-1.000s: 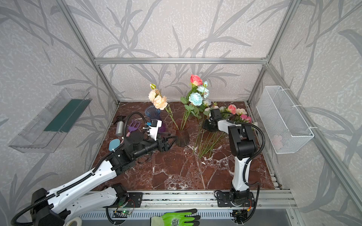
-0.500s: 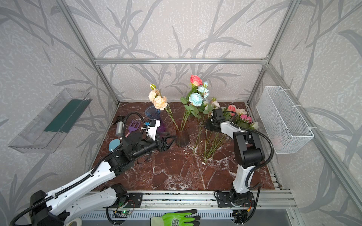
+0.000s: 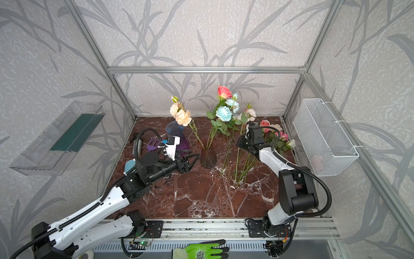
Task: Arrange flowers in a vase
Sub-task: Pick up the flower from the top-right of the table.
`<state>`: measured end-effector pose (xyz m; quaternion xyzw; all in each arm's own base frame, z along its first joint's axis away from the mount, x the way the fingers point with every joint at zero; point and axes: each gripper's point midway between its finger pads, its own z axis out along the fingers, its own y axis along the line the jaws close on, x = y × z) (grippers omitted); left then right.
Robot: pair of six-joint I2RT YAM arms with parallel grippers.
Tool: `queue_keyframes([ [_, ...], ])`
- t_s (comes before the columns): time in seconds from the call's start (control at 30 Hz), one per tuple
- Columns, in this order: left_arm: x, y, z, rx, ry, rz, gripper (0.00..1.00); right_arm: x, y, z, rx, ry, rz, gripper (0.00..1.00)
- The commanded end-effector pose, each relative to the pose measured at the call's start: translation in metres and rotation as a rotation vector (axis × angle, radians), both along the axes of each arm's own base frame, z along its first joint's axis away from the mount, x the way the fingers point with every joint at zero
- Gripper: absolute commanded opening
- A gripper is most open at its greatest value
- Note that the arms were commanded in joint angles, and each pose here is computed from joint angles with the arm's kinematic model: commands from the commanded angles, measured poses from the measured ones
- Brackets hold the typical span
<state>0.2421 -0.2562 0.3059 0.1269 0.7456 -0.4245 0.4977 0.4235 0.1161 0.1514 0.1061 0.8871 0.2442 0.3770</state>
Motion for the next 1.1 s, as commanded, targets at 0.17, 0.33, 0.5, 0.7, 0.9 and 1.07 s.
queue_keyframes([
  [0.17,0.002,0.014,0.023,-0.009,-0.073,0.050,0.72,-0.029,-0.011,0.097,0.082,-0.300,-0.049,0.03],
  [0.33,0.009,0.028,0.025,0.007,-0.094,0.113,0.72,-0.054,-0.021,0.127,0.053,-0.385,-0.059,0.03],
  [0.5,0.018,0.044,0.029,0.008,-0.113,0.181,0.73,-0.073,-0.025,0.158,0.051,-0.471,-0.058,0.03],
  [0.7,0.029,0.071,0.036,-0.013,-0.137,0.288,0.72,-0.087,-0.021,0.200,0.068,-0.574,-0.033,0.03],
  [0.9,0.036,0.105,0.043,-0.030,-0.161,0.428,0.73,-0.097,0.006,0.247,0.048,-0.691,0.054,0.03],
  [1.07,0.039,0.133,0.047,-0.041,-0.177,0.545,0.73,-0.112,0.036,0.295,0.037,-0.809,0.147,0.03],
])
